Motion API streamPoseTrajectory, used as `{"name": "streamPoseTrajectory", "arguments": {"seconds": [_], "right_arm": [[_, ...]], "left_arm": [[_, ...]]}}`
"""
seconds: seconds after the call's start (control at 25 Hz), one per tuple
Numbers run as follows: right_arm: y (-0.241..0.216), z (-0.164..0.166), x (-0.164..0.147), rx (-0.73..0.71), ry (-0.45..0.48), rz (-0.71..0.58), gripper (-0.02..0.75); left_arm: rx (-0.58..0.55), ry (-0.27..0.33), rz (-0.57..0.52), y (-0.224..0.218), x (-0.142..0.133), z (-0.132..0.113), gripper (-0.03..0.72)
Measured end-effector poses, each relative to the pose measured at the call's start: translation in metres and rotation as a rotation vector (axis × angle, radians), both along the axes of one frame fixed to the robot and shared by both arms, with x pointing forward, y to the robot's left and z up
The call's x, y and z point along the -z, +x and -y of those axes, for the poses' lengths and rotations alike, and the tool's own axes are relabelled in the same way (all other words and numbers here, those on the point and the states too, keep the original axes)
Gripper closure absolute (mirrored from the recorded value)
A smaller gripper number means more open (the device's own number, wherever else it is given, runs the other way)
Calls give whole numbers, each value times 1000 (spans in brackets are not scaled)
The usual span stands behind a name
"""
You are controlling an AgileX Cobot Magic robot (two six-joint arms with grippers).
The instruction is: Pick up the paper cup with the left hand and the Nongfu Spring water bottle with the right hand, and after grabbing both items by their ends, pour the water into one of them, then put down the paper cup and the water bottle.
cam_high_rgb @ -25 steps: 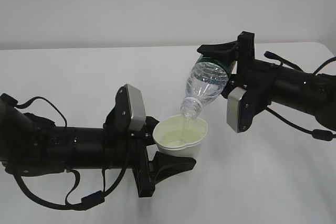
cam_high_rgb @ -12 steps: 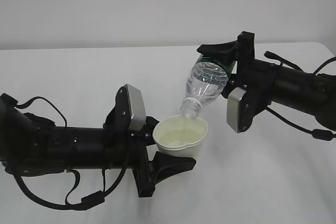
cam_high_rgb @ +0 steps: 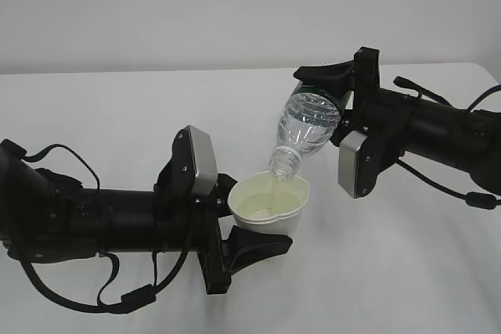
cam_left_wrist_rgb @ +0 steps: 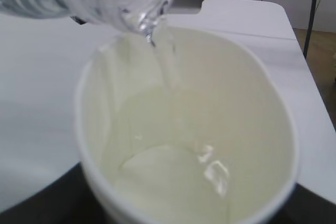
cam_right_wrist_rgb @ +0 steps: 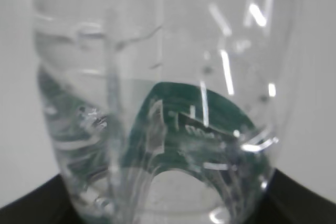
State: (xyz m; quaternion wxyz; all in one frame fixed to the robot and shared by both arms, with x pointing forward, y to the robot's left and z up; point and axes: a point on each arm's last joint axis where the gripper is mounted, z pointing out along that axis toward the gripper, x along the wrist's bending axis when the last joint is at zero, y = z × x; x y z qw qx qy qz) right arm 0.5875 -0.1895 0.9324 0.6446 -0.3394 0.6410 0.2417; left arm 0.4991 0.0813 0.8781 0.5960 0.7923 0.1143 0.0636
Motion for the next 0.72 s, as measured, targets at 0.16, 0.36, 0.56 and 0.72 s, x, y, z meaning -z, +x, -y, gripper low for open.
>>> {"name": "streamPoseTrajectory", "arguments": {"seconds": [0.16, 0.36, 0.56, 0.72], "right_arm": [[0, 0, 0, 0, 0, 0, 271], [0, 0, 0, 0, 0, 0, 271], [0, 0, 0, 0, -1, 2, 271], [0, 0, 0, 0, -3, 3, 271]], "left_arm": [[0, 0, 0, 0, 0, 0, 232], [0, 0, 0, 0, 0, 0, 232], [0, 0, 0, 0, 0, 0, 232], [0, 0, 0, 0, 0, 0, 232]]}}
